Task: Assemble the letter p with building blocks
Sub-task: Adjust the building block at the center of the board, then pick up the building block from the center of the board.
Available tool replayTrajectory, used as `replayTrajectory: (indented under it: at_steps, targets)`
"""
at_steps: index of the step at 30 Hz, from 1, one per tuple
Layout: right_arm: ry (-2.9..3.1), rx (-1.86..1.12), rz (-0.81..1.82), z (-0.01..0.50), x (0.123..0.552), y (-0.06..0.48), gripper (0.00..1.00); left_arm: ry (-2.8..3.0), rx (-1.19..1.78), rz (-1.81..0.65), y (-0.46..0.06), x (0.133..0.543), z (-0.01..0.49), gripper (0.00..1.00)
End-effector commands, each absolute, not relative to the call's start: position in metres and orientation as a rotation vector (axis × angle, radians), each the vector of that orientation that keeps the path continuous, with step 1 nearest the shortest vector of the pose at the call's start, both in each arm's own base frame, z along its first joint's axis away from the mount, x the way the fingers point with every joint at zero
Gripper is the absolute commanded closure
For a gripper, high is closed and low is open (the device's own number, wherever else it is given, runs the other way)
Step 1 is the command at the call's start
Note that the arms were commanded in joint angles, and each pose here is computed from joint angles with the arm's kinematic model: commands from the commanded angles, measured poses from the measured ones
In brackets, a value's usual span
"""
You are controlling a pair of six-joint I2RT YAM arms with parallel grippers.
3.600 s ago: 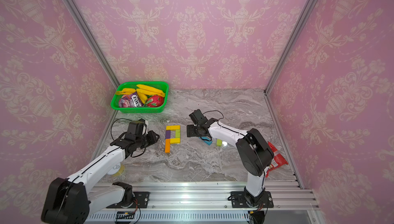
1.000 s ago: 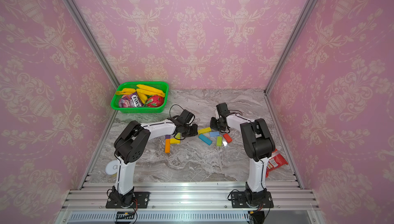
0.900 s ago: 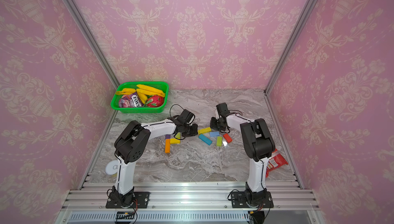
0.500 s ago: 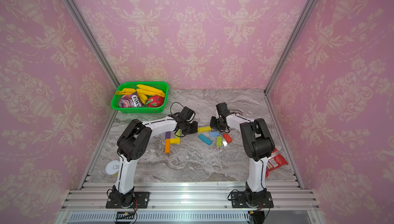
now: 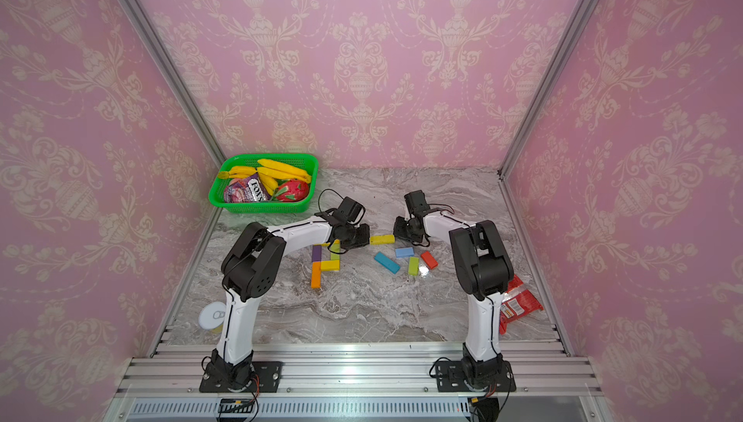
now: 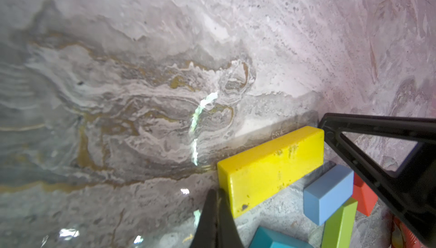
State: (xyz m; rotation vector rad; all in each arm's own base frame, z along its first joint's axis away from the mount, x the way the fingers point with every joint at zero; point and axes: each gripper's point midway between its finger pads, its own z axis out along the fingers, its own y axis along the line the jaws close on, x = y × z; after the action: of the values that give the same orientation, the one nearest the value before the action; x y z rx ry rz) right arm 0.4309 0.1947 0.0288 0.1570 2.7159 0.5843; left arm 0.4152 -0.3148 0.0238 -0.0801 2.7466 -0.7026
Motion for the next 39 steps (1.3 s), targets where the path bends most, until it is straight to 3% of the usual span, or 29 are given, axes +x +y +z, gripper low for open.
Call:
replayTrajectory:
  at_steps: [1,4,7,13,24,39]
  targets:
    - [2.752,0.157,0.536,0.028,0.412,0.194,0.70,2.693,-0.075,-0.711,-0.312,0.423,0.035,0.86]
    - [2.687,0.159,0.494,0.048,0.415,0.186,0.60,2.662,-0.079,-0.742,-0.310,0.424,0.043,0.79]
    - [2.634,0.147,0.474,0.067,0.416,0.181,0.57,2.645,-0.070,-0.768,-0.312,0.423,0.047,0.73]
    - [2.662,0.131,0.432,0.079,0.397,0.170,0.45,2.624,-0.067,-0.727,-0.302,0.418,0.056,0.70]
    - [2.795,0.158,0.305,0.049,0.351,0.153,0.21,2.542,-0.043,-0.732,-0.283,0.396,0.095,0.67]
    - [2.807,-0.024,0.198,0.038,0.367,0.168,0.17,2.481,-0.023,-0.784,-0.265,0.355,0.137,0.65]
